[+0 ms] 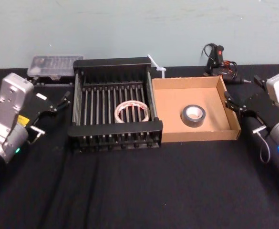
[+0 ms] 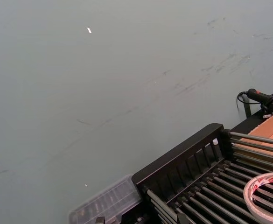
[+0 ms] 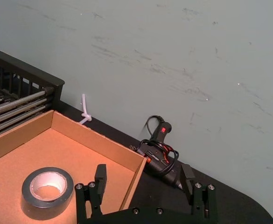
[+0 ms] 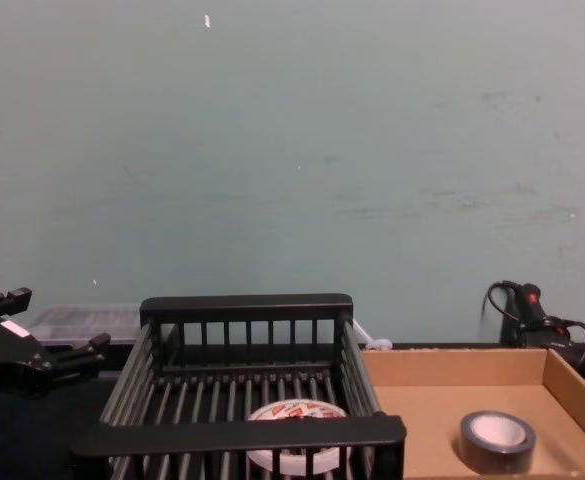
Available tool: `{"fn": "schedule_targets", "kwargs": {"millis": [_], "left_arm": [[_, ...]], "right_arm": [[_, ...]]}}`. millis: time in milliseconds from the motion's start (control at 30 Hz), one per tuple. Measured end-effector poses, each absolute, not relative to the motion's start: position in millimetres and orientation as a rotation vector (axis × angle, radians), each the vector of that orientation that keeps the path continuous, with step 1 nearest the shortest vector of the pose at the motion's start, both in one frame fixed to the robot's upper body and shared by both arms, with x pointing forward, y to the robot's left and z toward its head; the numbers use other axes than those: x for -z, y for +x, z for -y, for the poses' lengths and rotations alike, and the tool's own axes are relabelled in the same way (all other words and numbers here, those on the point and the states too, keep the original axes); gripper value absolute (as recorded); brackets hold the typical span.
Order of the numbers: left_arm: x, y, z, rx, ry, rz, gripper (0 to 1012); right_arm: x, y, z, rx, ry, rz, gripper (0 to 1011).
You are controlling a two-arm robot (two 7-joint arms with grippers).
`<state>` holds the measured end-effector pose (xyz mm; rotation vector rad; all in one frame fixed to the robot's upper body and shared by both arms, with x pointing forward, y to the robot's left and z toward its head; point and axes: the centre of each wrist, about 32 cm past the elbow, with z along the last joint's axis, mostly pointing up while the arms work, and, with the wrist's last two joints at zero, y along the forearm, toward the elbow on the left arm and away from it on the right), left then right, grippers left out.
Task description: Pick up the white tape and place it into the black box , Pick up the silver tape and place it into the brown box.
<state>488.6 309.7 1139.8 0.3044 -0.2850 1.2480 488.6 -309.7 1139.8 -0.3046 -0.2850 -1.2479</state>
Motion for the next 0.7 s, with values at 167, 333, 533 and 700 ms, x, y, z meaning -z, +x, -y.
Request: {"fn": "schedule_targets", "kwargs": {"millis": [167,333,533,700], "left_arm": [[-1139.8,488.6,-309.7,-1.248,0.304,0.285,1002],[-1139.8,488.6,-309.7,-1.248,0.304,0.285,1001],[-1139.8,488.6,-309.7,-1.248,0.305,0.285,1002],[-1139.8,488.6,-309.7,-1.248,0.304,0.285,1001]], "right_arm": [[-1139.8,488.6,309.6,1.248,-0.304,0.285,1002],[-1139.8,488.6,309.7,1.248,-0.304,0.285,1002],[-1139.8,488.6,309.7,1.248,-0.305,0.285,1002],[-1139.8,488.6,309.6,1.248,-0.304,0.285,1002]]}}
